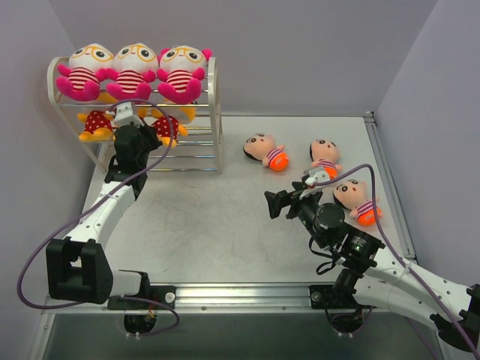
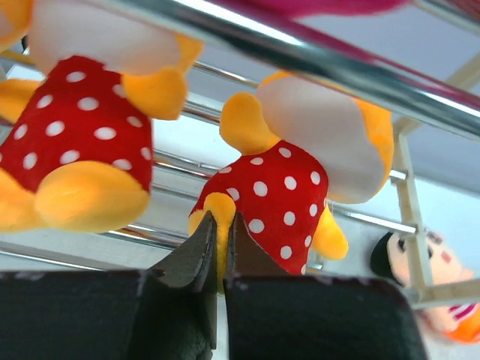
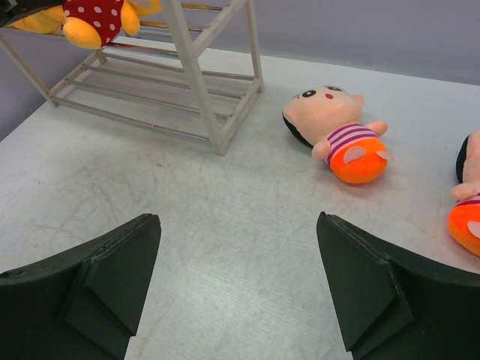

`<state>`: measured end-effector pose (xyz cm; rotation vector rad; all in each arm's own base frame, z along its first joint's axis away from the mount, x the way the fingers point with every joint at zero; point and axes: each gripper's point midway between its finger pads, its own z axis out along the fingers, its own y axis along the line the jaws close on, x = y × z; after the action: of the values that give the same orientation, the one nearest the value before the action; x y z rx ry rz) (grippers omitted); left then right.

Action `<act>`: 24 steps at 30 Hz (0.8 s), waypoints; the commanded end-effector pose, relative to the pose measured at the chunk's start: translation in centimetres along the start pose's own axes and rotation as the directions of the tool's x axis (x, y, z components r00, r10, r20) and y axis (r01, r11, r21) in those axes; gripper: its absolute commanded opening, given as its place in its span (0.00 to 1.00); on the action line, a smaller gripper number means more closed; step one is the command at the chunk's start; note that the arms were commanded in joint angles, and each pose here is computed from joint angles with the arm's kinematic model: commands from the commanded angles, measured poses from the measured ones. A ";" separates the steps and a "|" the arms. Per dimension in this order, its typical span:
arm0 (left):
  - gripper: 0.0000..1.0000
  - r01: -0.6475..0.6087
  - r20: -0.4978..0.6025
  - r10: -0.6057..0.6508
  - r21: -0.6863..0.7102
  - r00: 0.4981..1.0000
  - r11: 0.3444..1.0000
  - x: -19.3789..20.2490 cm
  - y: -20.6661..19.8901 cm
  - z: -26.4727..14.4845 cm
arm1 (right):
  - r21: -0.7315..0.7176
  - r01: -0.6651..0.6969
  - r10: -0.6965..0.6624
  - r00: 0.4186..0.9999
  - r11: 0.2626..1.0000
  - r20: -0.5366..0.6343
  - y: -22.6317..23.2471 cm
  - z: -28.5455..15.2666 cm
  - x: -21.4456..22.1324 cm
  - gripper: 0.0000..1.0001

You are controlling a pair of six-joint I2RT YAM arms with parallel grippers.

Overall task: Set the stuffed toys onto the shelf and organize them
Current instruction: Place the stuffed toy onto shelf

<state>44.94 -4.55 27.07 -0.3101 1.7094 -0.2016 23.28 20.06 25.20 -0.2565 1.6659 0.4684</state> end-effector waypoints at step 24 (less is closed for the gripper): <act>0.03 0.553 0.318 -0.560 0.123 0.765 0.824 -4.8 0.2 0.0 | 0.018 -0.023 0.022 0.999 1.000 0.040 -0.4 -0.1 -1.1 0.88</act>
<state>45.23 -2.58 29.38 -0.7775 1.3318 -0.5049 23.27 20.03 25.24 -0.2555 1.6647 0.4689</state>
